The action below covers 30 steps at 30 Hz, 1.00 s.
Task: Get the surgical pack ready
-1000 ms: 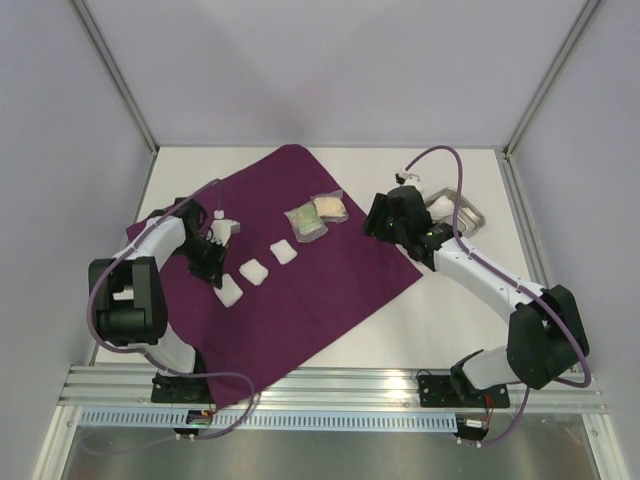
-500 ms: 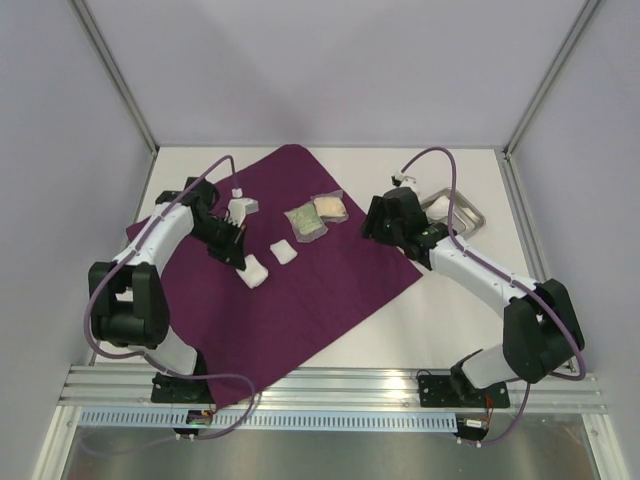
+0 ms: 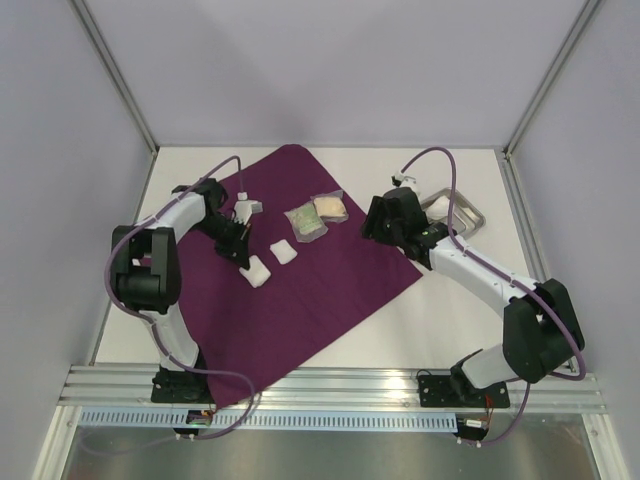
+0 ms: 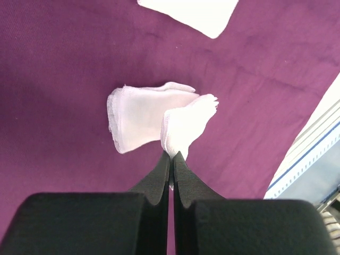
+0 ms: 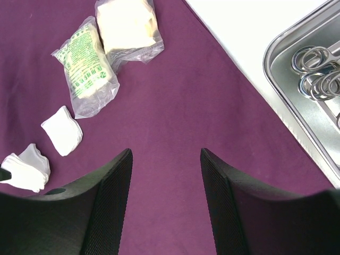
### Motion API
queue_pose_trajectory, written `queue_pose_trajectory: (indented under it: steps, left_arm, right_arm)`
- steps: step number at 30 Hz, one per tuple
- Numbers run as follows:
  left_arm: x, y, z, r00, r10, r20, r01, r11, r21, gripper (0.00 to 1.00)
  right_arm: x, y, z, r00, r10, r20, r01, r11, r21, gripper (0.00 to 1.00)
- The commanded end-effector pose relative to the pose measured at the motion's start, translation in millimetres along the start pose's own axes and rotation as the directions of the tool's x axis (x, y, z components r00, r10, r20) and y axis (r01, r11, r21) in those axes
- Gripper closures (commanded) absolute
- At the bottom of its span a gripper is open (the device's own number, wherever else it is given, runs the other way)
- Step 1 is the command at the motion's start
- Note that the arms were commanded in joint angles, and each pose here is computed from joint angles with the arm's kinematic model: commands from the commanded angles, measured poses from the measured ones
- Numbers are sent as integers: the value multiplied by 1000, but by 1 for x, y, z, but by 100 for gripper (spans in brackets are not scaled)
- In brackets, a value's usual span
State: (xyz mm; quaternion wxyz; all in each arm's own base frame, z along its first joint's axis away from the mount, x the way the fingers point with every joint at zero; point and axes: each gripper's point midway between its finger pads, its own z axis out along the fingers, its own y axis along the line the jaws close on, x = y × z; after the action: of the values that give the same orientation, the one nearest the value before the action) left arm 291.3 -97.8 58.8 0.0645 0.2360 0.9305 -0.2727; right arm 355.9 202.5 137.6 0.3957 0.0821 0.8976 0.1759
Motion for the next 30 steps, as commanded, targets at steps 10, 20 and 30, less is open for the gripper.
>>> queue_pose_trajectory:
  steps: [10,20,30]
  left_arm:
    - [-18,28,-6,999,-4,32,9,990,-139,82]
    - [-25,36,-19,998,23,50,-12,976,-219,51]
    - [-14,34,8,999,-48,-11,46,990,-133,52]
  right_arm:
    - [-17,8,-7,999,-14,48,15,1000,-9,43]
    - [-15,6,-9,999,-22,39,23,1000,-2,43]
    - [-16,2,-11,998,-36,44,35,999,19,43]
